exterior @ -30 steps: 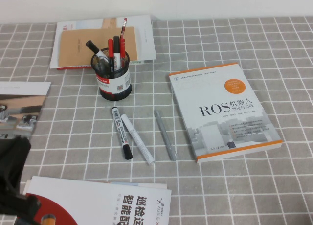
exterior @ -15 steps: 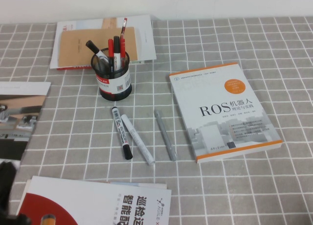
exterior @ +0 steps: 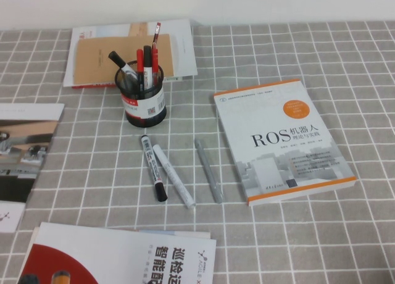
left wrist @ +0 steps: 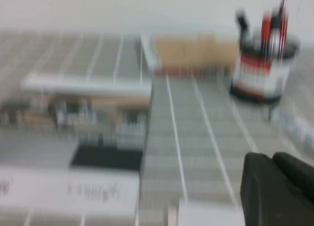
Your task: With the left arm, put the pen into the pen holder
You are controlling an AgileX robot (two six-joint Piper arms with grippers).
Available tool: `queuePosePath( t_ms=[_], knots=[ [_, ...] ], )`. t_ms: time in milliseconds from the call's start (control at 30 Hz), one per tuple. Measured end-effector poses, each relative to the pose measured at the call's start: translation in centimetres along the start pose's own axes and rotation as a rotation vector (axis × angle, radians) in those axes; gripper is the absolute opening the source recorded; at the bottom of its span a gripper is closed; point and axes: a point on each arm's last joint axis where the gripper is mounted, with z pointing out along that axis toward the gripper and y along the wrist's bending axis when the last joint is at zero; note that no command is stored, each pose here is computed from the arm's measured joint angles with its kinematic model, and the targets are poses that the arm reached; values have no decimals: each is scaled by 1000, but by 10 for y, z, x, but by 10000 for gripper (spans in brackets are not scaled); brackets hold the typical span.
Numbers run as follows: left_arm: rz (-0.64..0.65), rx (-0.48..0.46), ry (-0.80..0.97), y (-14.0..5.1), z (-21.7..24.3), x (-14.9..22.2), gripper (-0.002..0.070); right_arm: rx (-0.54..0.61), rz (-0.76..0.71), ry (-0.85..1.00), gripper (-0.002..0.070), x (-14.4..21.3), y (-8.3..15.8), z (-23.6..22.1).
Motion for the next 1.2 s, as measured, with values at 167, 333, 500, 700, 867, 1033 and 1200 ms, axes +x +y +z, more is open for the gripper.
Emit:
queuePosePath(
  t_ms=[167, 333, 500, 700, 867, 1033, 1200],
  knots=[
    [5, 9, 138, -1, -1, 13, 0, 0, 0, 1, -15, 0, 0, 0],
    [12, 6, 165, -1, -1, 15, 0, -1, 1, 1, -15, 0, 0, 0],
    [11, 6, 165, 0, -1, 15, 0, -1, 1, 1, -15, 0, 0, 0],
    [11, 6, 165, 0, -1, 15, 0, -1, 1, 1, -15, 0, 0, 0],
    [13, 5, 164, 0, -1, 15, 0, -1, 1, 1, -15, 0, 0, 0],
    [13, 5, 164, 0, -1, 15, 0, -1, 1, 1, -15, 0, 0, 0],
    [13, 5, 164, 0, -1, 15, 0, -1, 1, 1, -15, 0, 0, 0]
  ],
)
